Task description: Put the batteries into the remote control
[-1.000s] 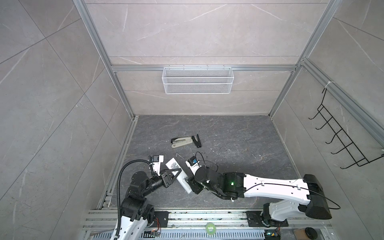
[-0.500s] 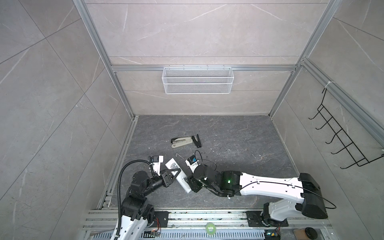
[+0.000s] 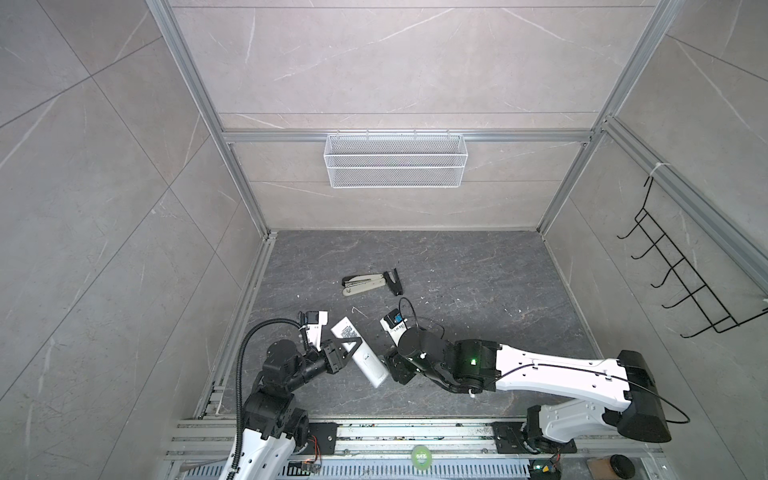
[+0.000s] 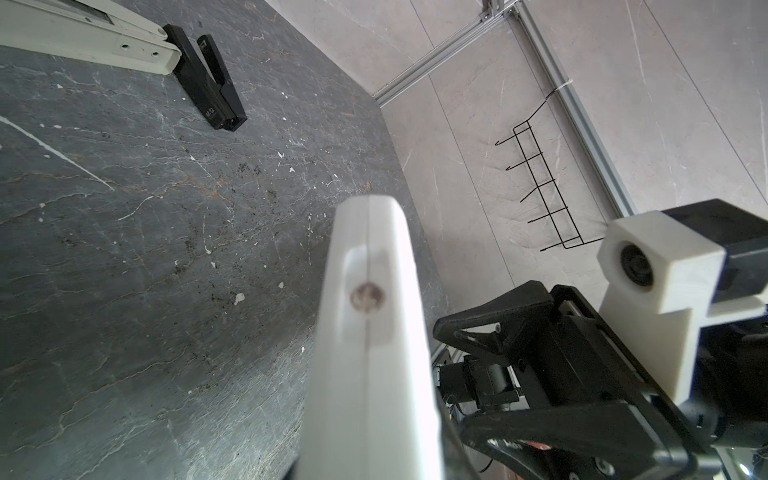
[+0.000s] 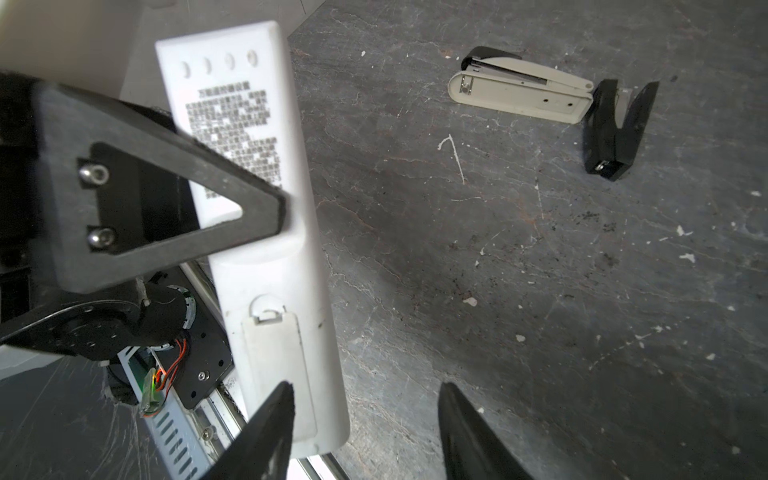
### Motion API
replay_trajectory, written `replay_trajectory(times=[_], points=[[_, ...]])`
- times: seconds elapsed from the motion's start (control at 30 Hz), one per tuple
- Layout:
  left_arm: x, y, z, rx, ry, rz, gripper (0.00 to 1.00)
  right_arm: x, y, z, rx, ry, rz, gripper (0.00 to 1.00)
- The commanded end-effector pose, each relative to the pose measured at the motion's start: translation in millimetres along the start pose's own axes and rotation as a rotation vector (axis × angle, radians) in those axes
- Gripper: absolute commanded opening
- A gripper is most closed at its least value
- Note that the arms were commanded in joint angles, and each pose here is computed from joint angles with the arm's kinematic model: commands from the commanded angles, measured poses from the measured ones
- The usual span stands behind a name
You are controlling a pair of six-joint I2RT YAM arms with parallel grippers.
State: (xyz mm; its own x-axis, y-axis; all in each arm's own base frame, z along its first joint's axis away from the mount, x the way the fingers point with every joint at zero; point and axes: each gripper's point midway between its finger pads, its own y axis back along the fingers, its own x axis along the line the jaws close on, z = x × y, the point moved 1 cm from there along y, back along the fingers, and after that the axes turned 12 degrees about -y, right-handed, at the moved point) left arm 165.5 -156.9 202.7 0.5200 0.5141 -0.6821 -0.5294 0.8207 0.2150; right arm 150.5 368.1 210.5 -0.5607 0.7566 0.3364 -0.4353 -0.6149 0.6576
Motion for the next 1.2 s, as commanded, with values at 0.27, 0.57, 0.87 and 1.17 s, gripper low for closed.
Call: replay_trajectory(times=[0.27,0.57,0.87,1.17], points=[[-6,6,18,-0.043,-0.026,0.042,0.00,38,-21,-22,0.074,0.101,0.137,0.76],[-10,8,19,-0.051,-0.018,0.032,0.00,40,-48,-31,0.108,0.121,0.110,0.80],[-18,8,23,-0.058,-0.028,-0.003,0.00,35,-57,-40,0.105,0.102,0.132,0.79],[-22,10,25,-0.068,-0.025,-0.015,0.00,37,-63,-45,0.103,0.102,0.164,0.71]])
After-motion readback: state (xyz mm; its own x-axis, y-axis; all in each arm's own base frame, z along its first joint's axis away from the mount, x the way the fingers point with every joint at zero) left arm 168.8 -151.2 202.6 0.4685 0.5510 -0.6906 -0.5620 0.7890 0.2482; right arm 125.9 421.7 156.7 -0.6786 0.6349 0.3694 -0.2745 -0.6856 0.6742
